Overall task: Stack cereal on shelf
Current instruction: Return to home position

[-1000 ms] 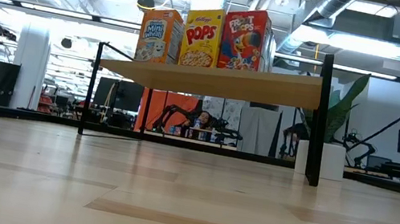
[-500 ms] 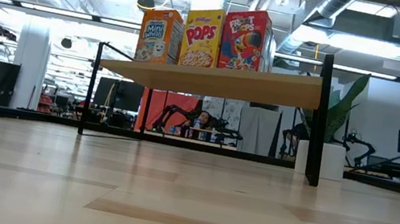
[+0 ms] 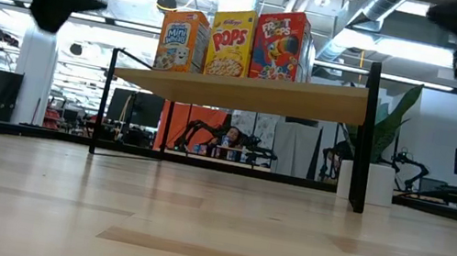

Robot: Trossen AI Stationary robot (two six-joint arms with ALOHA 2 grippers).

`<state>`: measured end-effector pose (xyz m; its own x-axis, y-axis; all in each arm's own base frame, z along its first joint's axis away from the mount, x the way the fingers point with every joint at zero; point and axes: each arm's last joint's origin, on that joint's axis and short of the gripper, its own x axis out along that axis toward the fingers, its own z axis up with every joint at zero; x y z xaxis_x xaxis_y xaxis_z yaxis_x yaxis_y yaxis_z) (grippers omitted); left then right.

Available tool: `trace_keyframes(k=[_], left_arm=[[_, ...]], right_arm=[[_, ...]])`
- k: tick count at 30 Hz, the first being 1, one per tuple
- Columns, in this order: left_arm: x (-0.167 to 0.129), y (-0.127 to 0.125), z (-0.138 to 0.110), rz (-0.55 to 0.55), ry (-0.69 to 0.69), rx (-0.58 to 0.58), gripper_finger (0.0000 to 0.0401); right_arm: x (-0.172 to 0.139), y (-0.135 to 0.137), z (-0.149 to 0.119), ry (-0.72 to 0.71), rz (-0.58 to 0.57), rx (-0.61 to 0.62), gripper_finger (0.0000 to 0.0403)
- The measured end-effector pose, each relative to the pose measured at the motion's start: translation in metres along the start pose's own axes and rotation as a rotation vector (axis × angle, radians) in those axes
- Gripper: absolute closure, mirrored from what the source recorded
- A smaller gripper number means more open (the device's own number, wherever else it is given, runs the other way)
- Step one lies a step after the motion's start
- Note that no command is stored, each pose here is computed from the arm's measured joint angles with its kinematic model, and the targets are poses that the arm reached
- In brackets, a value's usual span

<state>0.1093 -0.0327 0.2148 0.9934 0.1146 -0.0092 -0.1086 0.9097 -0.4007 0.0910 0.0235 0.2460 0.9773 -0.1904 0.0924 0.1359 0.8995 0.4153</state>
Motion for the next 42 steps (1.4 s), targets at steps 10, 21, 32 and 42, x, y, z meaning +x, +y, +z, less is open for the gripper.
trace_keyframes(k=[10, 21, 32, 42], left_arm=[[-0.001, 0.015, -0.043, -0.021, 0.001, -0.098, 0.0108], [-0.008, 0.018, -0.034, 0.05, -0.038, -0.123, 0.0108], [-0.031, 0.029, -0.015, 0.228, 0.02, -0.093, 0.0108], [-0.021, 0.019, -0.036, -0.053, 0.064, -0.035, 0.0108]], right_arm=[[-0.004, -0.018, -0.072, 0.134, 0.167, -0.071, 0.0346], [-0.008, -0.017, -0.055, 0.048, 0.167, -0.078, 0.0346], [-0.012, -0.022, -0.058, 0.139, 0.131, -0.132, 0.0346], [-0.008, -0.024, -0.07, 0.107, 0.177, -0.135, 0.0346]])
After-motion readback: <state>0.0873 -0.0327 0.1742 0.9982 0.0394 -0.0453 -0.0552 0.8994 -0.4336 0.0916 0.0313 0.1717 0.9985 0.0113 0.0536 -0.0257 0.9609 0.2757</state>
